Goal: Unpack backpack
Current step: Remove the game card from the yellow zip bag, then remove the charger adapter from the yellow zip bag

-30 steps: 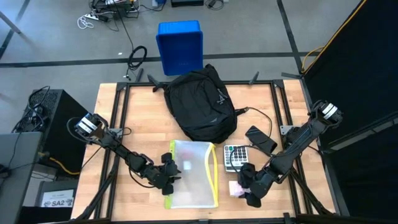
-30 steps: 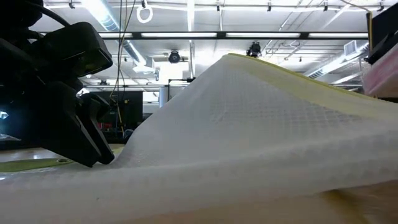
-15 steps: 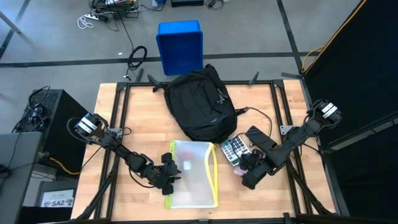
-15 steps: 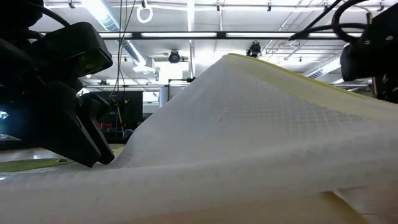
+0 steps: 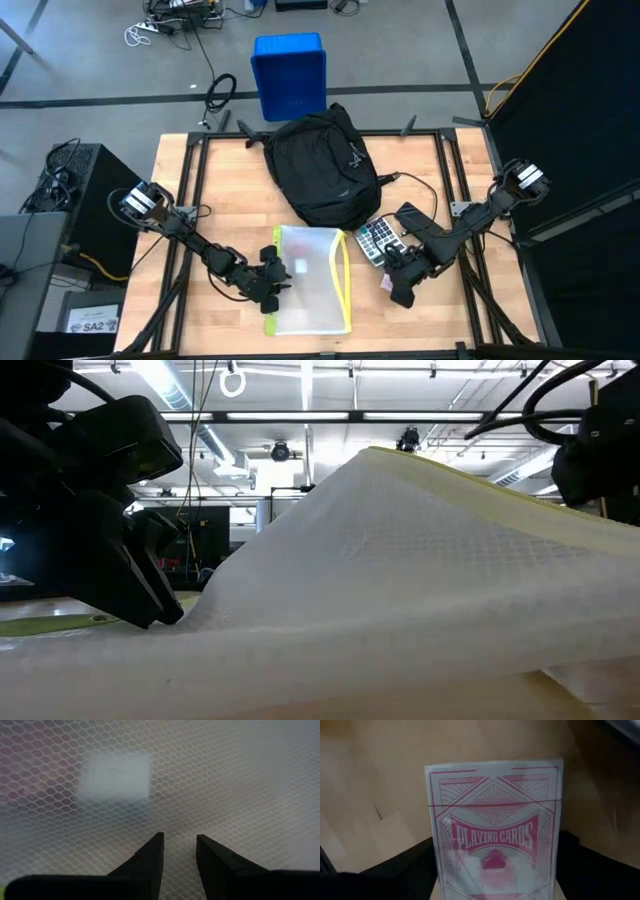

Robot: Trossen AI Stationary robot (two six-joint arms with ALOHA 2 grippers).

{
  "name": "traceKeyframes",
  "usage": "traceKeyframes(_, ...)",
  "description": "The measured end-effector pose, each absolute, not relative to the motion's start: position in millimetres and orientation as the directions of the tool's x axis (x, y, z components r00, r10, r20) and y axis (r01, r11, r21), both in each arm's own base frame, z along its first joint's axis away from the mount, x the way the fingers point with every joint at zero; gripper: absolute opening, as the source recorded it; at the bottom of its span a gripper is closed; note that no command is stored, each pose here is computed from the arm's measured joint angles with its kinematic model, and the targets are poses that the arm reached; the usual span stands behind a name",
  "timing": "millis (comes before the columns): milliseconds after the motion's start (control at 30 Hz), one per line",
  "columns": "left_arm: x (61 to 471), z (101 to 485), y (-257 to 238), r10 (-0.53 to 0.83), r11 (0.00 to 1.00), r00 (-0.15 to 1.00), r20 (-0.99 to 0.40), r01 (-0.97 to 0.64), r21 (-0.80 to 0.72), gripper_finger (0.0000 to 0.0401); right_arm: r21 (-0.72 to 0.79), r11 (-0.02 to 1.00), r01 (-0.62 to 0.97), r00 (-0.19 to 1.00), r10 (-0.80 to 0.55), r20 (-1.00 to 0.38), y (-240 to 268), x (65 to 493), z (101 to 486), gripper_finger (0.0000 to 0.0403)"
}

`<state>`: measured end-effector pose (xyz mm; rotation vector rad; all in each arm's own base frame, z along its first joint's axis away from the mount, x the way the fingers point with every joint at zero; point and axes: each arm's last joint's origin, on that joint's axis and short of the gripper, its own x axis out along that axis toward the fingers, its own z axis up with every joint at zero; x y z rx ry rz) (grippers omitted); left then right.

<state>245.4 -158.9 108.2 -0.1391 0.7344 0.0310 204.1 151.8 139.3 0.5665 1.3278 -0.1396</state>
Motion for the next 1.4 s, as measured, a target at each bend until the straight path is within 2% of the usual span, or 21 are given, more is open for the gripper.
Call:
traceKeyframes(267, 245.4, 108.2, -159.0, -0.022, 0.990, 0.742, -0.670, -0.076, -0.117, 0.0077, 0.292, 0.864, 0.409, 0.299, 0.176, -0.938, 149.5, 207.1, 139.2, 0.0327)
traceKeyframes(533, 245.4, 108.2, -159.0, -0.023, 0.990, 0.741, -0.671, -0.076, -0.117, 0.0073, 0.301, 0.867, 0.398, 0.315, 0.179, -0.932, 150.1, 208.5, 139.6, 0.0369)
traceKeyframes(600, 245.4, 108.2, -159.0, -0.023, 0.990, 0.741, -0.671, -0.076, -0.117, 0.0073, 0.319, 0.868, 0.381, 0.294, 0.213, -0.932, 150.1, 208.9, 140.4, 0.0376)
traceKeyframes(733, 245.4, 108.1, -159.0, -0.023, 0.990, 0.741, -0.671, -0.076, -0.118, 0.0073, 0.352, 0.829, 0.436, 0.155, 0.316, -0.936, 151.3, 206.2, 151.9, 0.0376)
traceKeyframes(867, 245.6, 108.3, -159.2, -0.024, 0.990, 0.743, -0.669, -0.077, -0.121, 0.0073, 0.376, 0.822, 0.428, 0.162, 0.339, -0.927, 156.4, 207.2, 178.3, 0.0355)
traceKeyframes(1000, 245.8, 108.5, -159.4, -0.027, 0.989, 0.745, -0.667, -0.076, -0.124, 0.0073, 0.413, 0.839, 0.355, 0.280, 0.326, -0.903, 161.8, 209.9, 208.8, 0.0328)
traceKeyframes(1100, 245.9, 108.4, -159.5, -0.029, 0.989, 0.745, -0.666, -0.075, -0.127, 0.0073, 0.411, 0.875, 0.256, 0.431, 0.277, -0.859, 166.4, 215.2, 227.1, 0.0311)
traceKeyframes(1233, 246.2, 108.7, -159.5, -0.028, 0.989, 0.748, -0.663, -0.076, -0.127, 0.0073, 0.365, 0.925, 0.107, 0.642, 0.216, -0.736, 174.0, 233.0, 234.2, 0.0294)
traceKeyframes(1300, 246.3, 108.8, -159.6, -0.028, 0.989, 0.749, -0.662, -0.076, -0.128, 0.0073, 0.332, 0.942, 0.041, 0.666, 0.222, -0.712, 177.4, 245.6, 226.5, 0.0285)
traceKeyframes(1400, 246.5, 108.9, -159.4, -0.026, 0.989, 0.750, -0.661, -0.078, -0.127, 0.0073, 0.253, 0.967, -0.028, 0.632, 0.213, -0.745, 176.9, 264.0, 202.9, 0.0271)
